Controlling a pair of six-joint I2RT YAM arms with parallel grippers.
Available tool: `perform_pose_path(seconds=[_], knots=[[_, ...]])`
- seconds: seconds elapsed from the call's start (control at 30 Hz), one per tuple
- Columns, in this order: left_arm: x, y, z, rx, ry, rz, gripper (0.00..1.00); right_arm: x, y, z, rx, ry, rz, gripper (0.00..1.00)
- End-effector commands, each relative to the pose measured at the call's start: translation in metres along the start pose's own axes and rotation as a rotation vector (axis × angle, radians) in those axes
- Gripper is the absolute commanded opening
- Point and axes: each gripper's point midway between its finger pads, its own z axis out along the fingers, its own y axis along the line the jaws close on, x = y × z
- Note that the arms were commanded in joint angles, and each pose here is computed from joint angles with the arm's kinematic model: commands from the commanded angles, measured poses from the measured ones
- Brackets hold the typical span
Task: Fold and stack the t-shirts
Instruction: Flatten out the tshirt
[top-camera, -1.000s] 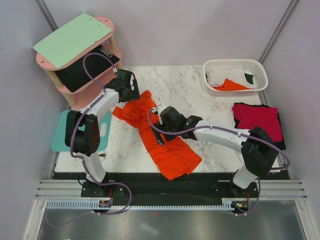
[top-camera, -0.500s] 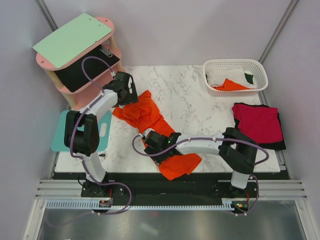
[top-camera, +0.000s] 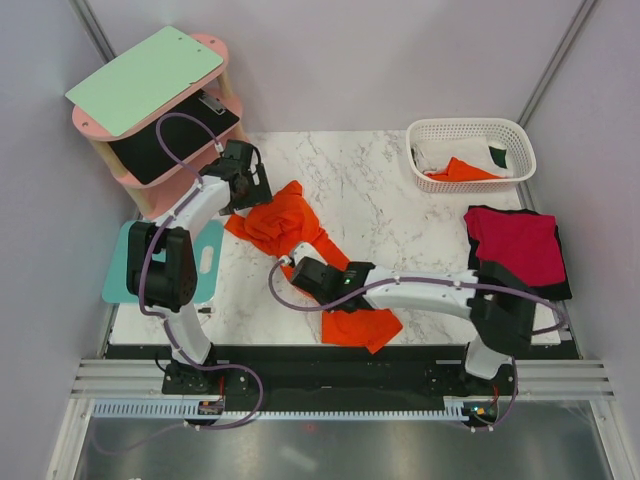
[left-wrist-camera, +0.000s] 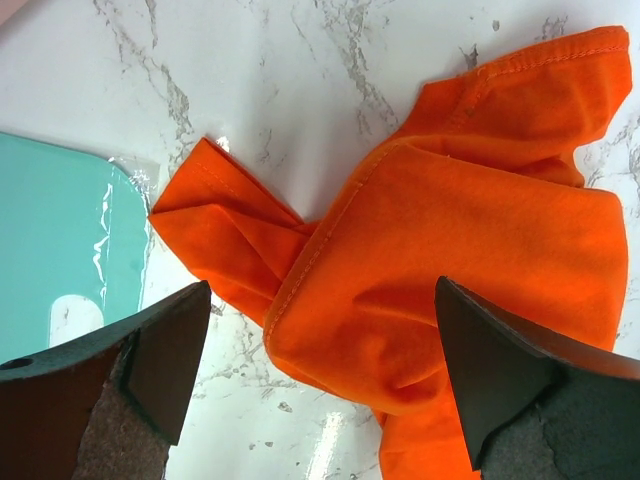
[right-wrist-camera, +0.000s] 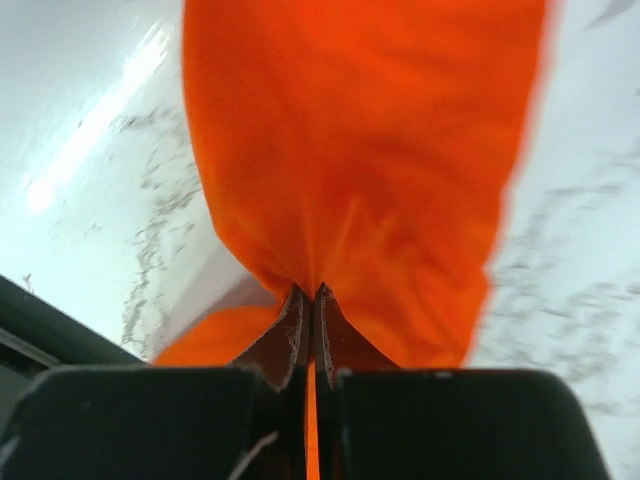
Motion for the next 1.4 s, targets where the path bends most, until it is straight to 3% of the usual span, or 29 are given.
perform_pose_path(seconds=[0.0,0.17,0.2,0.3,0.33,0.37,0.4,0.43,0.5,0.67,0.8,0.93,1.27,1.37], knots=[[-0.015,-0.004,-0.013,0.028,-0.027,-0.051,1.0,-0.047,-0.091,-0.061,0.31,-0.248,0.092,0.0],[-0.008,-0.007,-0.011,0.047,-0.002,-0.031,1.0,-0.057,-0.221,-0.086,0.568,-0.37,0.325,0.0],[-0.005,-0.008,-0.01,0.054,0.006,-0.029,1.0,-0.07,-0.243,-0.094,0.615,-0.442,0.358,0.0],[-0.001,-0.013,-0.008,0.073,0.021,-0.018,1.0,-0.062,-0.316,-0.1,0.833,-0.477,0.515,0.0],[0.0,-0.015,-0.006,0.08,0.024,-0.009,1.0,-0.048,-0.344,-0.09,0.921,-0.421,0.545,0.03],[0.003,-0.02,-0.006,0.096,0.031,0.005,1.0,-0.056,-0.361,-0.093,0.955,-0.439,0.582,0.21],[0.006,-0.023,-0.006,0.1,0.034,0.011,1.0,-0.054,-0.374,-0.087,0.984,-0.398,0.587,0.56],[0.007,-0.027,-0.005,0.112,0.033,0.021,1.0,-0.048,-0.386,-0.071,1.027,-0.341,0.599,0.72],[0.018,-0.041,-0.006,0.147,0.044,0.058,1.0,-0.064,-0.39,-0.068,1.011,-0.346,0.588,0.98],[0.051,-0.087,-0.015,0.232,0.051,0.164,0.99,-0.09,-0.357,-0.065,0.729,-0.473,0.609,0.98],[0.093,-0.125,-0.033,0.364,0.068,0.247,0.94,-0.079,-0.341,-0.074,0.648,-0.456,0.61,0.98],[0.137,-0.161,-0.059,0.506,0.098,0.289,0.91,-0.061,-0.335,-0.077,0.643,-0.424,0.619,0.98],[0.199,-0.217,-0.068,0.606,0.184,0.395,0.87,-0.045,-0.331,-0.073,0.65,-0.376,0.619,0.98],[0.213,-0.226,-0.066,0.606,0.214,0.41,0.81,-0.042,-0.331,-0.072,0.658,-0.36,0.618,0.98]])
